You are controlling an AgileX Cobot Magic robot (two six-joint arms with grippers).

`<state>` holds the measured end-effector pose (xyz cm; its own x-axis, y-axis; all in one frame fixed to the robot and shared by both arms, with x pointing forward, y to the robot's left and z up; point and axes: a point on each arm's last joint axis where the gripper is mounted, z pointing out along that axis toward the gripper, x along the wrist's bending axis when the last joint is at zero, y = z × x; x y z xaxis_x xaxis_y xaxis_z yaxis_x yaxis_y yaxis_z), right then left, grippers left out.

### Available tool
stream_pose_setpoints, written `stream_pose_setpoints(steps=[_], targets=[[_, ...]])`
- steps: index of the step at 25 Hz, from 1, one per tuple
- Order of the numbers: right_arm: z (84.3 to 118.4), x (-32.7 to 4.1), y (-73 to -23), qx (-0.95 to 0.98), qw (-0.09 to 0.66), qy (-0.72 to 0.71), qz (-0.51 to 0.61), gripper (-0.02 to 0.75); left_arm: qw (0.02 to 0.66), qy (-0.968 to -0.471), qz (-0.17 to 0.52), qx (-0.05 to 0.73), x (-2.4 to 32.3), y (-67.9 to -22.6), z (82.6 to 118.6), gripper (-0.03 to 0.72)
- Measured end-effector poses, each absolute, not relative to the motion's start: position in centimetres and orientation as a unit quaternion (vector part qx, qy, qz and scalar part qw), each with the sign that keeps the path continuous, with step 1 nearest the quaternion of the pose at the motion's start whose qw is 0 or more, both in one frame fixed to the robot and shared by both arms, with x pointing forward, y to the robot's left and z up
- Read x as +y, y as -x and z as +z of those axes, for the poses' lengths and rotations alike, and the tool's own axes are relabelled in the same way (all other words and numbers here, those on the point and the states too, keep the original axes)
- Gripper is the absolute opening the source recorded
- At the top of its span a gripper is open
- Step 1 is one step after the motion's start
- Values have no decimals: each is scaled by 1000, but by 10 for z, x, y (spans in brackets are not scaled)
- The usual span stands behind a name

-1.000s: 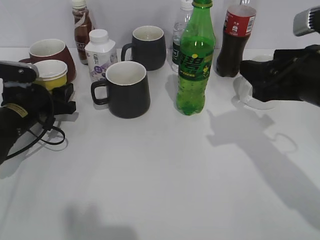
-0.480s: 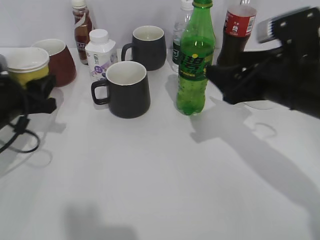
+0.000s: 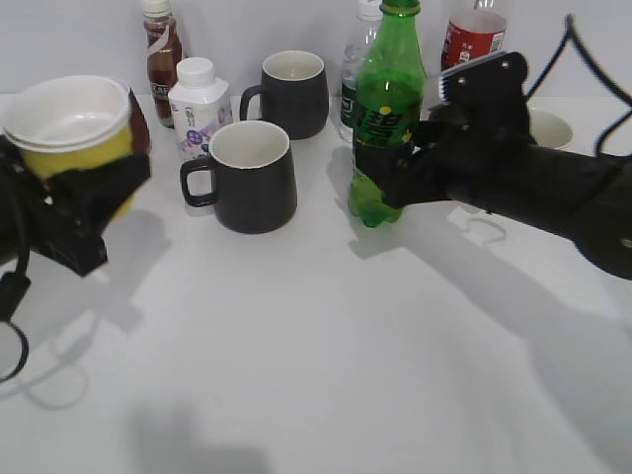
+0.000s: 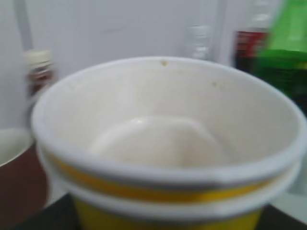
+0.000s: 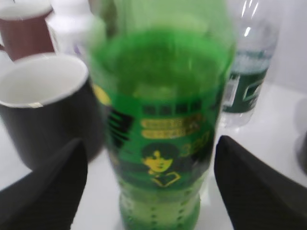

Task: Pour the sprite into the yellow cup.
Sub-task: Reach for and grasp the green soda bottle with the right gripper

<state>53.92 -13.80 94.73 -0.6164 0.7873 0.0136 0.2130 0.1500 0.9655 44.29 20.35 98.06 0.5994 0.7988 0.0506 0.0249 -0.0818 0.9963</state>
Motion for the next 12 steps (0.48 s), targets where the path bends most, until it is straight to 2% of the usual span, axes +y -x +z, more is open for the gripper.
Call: stream_pose_setpoints(steps=[7,9,12], targets=[[931,-123,-572,711,261,-350,551,596,607,-706,266,249,183,-426,979,373],[929,-120,-578,710,261,-350,552,559,598,-723,256,232,179,-423,976,372],[929,-119,-580,709,261,-350,554,446,586,-739,242,227,175,-422,969,372]])
